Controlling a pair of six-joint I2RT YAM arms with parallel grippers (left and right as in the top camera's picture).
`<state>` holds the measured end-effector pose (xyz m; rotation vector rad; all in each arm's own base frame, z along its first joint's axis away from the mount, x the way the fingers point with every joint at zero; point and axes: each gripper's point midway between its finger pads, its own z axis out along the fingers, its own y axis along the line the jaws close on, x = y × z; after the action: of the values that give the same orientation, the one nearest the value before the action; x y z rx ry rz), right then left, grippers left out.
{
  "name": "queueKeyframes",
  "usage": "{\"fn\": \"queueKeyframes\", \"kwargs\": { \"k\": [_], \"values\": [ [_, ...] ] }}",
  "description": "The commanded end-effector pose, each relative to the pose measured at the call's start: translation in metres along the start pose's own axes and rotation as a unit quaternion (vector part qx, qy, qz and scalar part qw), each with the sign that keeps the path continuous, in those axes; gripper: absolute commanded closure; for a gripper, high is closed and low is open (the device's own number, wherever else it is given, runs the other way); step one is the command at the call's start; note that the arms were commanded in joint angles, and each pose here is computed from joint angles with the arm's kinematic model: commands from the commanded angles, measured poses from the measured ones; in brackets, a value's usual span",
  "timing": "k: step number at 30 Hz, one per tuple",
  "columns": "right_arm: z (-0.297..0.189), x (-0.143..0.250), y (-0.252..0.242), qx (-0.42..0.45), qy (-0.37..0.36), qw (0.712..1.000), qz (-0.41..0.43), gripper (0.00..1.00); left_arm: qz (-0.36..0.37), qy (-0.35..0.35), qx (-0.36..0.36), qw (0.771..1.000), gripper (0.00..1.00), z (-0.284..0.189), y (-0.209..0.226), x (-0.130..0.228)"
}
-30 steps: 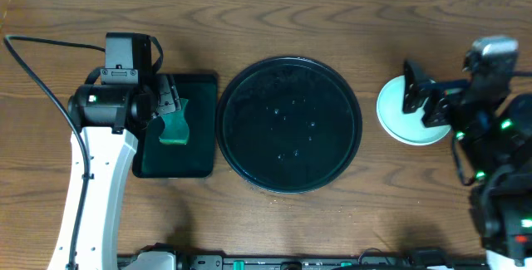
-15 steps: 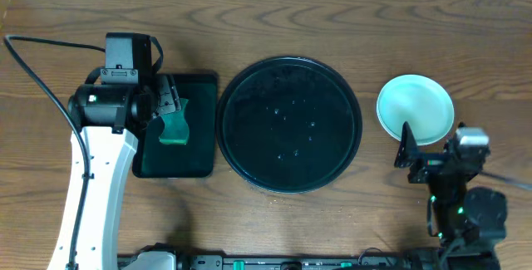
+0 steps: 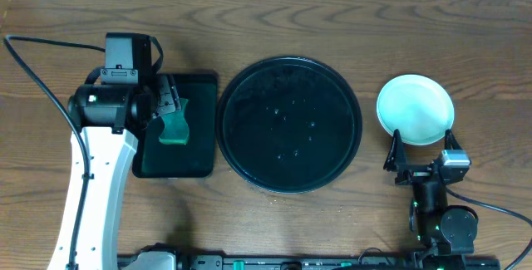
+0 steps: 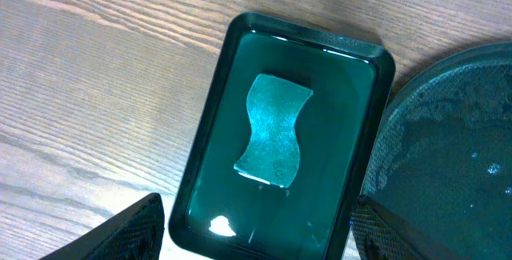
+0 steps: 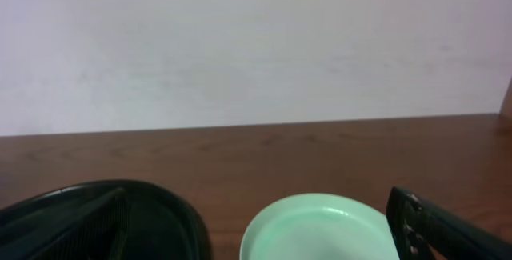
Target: Clean dirty plates on tray and stack at the side
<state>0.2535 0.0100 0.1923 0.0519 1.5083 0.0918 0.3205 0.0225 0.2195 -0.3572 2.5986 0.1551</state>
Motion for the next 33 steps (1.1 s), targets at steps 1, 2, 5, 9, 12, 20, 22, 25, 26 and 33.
{"fn": "queueKeyframes", "kwargs": {
  "k": [1, 2, 5, 9, 12, 20, 22, 25, 26, 33],
  "values": [
    [-0.004, 0.002, 0.001, -0.005, 0.003, 1.0, 0.005, 0.01, -0.006, -0.006, -0.004, 1.0, 0.25, -0.003, 0.003, -0.002],
    [-0.006, 0.007, 0.002, -0.01, 0.013, 1.0, 0.004, 0.01, -0.006, -0.006, -0.004, 1.0, 0.25, -0.003, 0.003, -0.002],
    [-0.009, 0.028, 0.013, -0.045, 0.055, 0.997, -0.016, 0.01, -0.006, -0.006, -0.004, 1.0, 0.25, -0.003, 0.003, -0.002],
    [-0.011, 0.037, 0.021, -0.069, 0.073, 0.995, -0.026, 0.01, -0.006, -0.006, -0.004, 1.0, 0.25, -0.003, 0.003, -0.002],
    [-0.011, 0.042, 0.02, -0.067, 0.084, 0.994, -0.018, 0.01, -0.006, -0.006, -0.004, 1.0, 0.25, -0.003, 0.003, -0.002],
    [-0.01, 0.045, 0.02, -0.067, 0.09, 0.994, -0.018, 0.01, -0.006, -0.006, -0.004, 1.0, 0.25, -0.003, 0.003, -0.002],
    [-0.01, 0.045, 0.02, -0.067, 0.09, 0.994, -0.018, 0.01, -0.006, -0.006, -0.004, 1.0, 0.25, -0.003, 0.003, -0.002],
    [-0.01, 0.045, 0.02, -0.067, 0.09, 0.994, -0.018, 0.01, -0.006, -0.006, -0.004, 1.0, 0.25, -0.003, 0.003, -0.002],
    [-0.01, 0.045, 0.02, -0.067, 0.09, 0.994, -0.018, 0.01, -0.006, -0.006, -0.004, 1.0, 0.25, -0.003, 0.003, -0.002],
    [-0.01, 0.045, 0.02, -0.067, 0.09, 0.994, -0.018, 0.01, -0.006, -0.006, -0.004, 1.0, 0.25, -0.003, 0.003, -0.002]
  ]
}}
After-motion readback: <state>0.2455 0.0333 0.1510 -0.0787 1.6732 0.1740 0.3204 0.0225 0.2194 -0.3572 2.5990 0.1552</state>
